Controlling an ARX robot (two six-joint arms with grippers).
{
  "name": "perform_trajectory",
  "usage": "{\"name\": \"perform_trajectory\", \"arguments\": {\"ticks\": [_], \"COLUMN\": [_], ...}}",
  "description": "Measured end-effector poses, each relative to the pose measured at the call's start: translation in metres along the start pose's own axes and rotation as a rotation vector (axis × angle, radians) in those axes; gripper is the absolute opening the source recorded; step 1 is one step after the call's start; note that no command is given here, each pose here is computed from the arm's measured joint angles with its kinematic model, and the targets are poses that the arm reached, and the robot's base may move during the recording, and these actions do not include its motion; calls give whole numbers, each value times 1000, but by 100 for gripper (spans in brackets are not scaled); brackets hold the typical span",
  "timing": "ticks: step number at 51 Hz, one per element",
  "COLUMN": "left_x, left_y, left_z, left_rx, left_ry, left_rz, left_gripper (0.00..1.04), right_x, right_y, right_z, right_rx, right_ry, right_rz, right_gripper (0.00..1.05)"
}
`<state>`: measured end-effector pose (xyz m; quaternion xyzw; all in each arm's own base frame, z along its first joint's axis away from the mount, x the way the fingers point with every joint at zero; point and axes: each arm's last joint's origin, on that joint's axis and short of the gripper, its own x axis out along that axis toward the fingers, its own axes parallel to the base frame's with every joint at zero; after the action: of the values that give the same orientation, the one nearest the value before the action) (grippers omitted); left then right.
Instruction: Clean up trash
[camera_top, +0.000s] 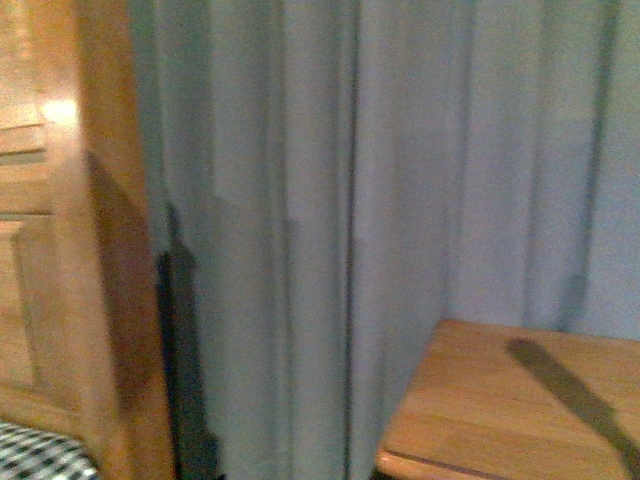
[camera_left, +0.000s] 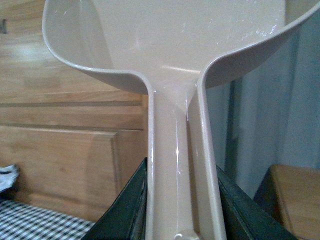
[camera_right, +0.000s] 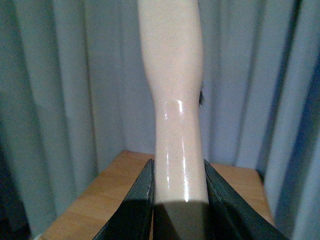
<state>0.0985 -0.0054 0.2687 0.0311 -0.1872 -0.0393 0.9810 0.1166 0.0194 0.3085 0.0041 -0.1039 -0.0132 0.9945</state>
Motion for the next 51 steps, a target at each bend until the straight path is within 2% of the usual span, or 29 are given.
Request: {"name": "perform_trajectory", "arguments": {"ticks": [51], "left_x": [0], "left_y": [0], "left_z": [-1], "left_rx": [-2], "left_ry": [2], "left_rz": [1], "left_gripper": [28], "right_x": [0], "right_y": [0], "right_z": [0], "right_rx": [0], "right_ry": [0], "right_rz": [4], "right_gripper": [22]}}
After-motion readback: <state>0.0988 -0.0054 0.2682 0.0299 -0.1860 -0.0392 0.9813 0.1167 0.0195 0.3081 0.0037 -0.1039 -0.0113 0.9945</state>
